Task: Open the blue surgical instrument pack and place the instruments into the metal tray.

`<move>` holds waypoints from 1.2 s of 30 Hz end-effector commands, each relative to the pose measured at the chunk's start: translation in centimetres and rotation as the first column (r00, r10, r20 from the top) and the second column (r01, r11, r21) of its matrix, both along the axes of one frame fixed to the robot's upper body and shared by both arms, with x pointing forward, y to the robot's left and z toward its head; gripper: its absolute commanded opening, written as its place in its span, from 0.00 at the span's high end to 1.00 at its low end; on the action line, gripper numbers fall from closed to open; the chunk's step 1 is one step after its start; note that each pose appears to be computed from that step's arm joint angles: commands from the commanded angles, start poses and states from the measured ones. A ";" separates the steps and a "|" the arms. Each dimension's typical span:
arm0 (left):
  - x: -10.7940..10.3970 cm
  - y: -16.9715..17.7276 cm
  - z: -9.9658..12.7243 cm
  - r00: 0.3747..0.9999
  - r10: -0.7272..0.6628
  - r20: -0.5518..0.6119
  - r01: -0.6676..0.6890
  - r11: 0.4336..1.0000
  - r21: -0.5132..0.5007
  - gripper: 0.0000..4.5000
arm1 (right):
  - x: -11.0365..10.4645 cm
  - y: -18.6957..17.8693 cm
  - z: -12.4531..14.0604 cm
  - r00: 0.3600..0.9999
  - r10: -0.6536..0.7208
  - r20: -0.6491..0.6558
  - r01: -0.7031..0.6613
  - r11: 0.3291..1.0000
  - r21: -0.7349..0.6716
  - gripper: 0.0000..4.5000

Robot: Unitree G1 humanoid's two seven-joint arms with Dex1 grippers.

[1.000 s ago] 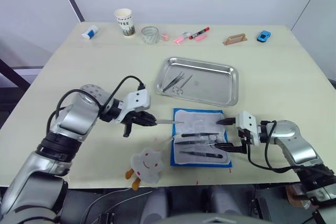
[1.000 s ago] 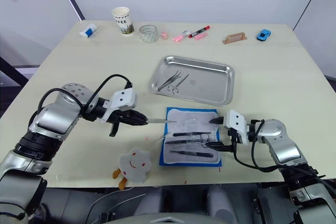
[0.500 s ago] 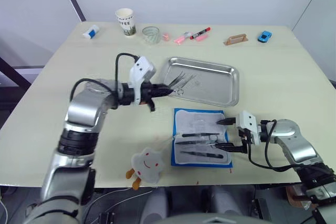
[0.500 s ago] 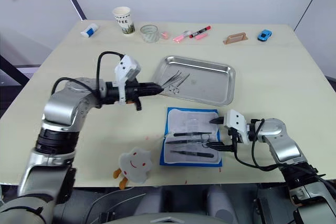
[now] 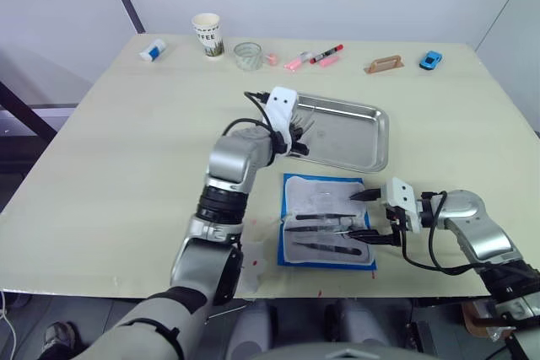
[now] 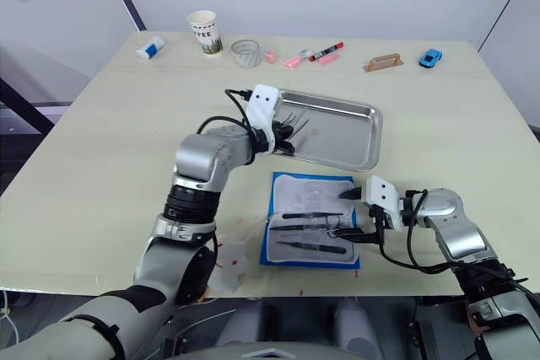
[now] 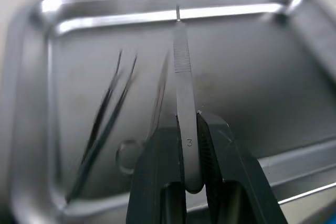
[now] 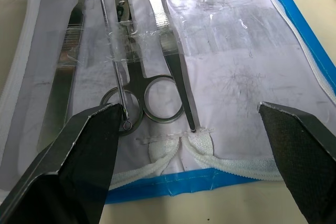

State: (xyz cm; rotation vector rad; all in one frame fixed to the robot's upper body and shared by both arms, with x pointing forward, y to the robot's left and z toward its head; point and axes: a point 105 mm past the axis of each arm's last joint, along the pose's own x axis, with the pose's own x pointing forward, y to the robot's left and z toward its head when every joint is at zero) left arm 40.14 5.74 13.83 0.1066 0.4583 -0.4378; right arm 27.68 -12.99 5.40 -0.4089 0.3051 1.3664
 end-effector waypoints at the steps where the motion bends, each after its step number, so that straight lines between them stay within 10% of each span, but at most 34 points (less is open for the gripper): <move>1: 0.7 -1.6 1.5 0.998 0.009 0.066 -0.010 1.000 0.013 0.99 | -1.8 -1.2 -4.7 0.987 -0.031 -0.155 0.008 0.989 -0.150 0.00; 36: 1.3 -3.6 -1.5 0.999 0.009 0.037 -0.011 0.998 0.061 0.99 | -1.8 -1.4 -4.5 0.987 -0.032 -0.155 0.008 0.988 -0.152 0.00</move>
